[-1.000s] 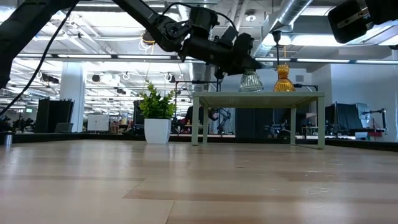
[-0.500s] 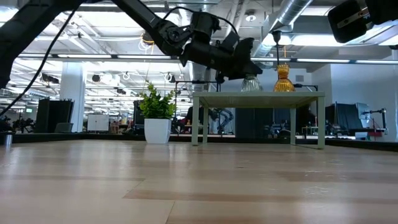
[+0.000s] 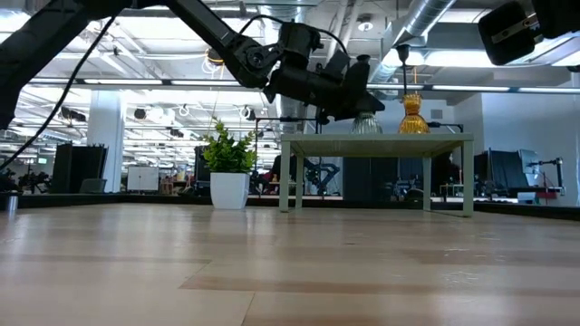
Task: Pick & Place candle stick holders
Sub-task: Put the white glass candle holder on the shelf, then adjust the white glass candle holder on the shelf, then move the gold glass candle holder to the center of the table
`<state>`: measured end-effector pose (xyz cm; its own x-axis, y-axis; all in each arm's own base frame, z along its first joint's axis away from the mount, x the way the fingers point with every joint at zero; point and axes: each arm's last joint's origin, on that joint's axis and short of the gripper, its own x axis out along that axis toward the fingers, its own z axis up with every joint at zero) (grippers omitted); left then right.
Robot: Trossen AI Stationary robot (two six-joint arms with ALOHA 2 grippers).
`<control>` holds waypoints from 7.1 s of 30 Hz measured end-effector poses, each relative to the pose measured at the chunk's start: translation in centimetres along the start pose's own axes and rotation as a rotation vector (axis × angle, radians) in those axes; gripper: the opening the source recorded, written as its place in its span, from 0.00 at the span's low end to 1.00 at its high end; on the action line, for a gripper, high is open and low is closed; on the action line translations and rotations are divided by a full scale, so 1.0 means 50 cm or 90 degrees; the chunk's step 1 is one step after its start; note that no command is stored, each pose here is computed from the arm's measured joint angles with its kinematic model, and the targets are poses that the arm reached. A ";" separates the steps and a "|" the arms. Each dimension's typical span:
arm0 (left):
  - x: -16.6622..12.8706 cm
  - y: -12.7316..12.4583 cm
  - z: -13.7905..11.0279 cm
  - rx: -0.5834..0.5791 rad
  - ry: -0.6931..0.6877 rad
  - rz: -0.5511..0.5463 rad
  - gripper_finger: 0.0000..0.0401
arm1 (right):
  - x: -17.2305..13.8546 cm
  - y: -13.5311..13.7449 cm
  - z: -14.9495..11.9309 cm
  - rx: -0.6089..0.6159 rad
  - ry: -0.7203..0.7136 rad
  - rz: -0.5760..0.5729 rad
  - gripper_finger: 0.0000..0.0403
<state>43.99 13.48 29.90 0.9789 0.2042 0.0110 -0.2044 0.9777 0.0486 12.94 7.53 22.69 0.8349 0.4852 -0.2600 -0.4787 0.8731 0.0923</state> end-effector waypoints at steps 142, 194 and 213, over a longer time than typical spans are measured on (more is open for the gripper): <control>-0.581 -0.181 0.017 0.037 0.011 -0.230 0.01 | 0.000 -0.014 0.000 0.007 0.000 -0.031 0.00; -0.801 -0.546 -0.203 -0.326 0.369 -0.587 0.01 | 0.106 -0.128 0.037 0.066 -0.216 -0.171 0.00; -0.761 -0.566 -0.285 -0.295 0.268 -0.297 0.01 | 0.105 -0.128 0.041 0.064 -0.228 -0.170 0.00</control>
<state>12.56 -21.25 13.85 0.9004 -0.3218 -0.2929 0.1581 0.8690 -0.4688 20.94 4.57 22.69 0.9754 0.2120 0.0597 -0.2191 0.9616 0.1651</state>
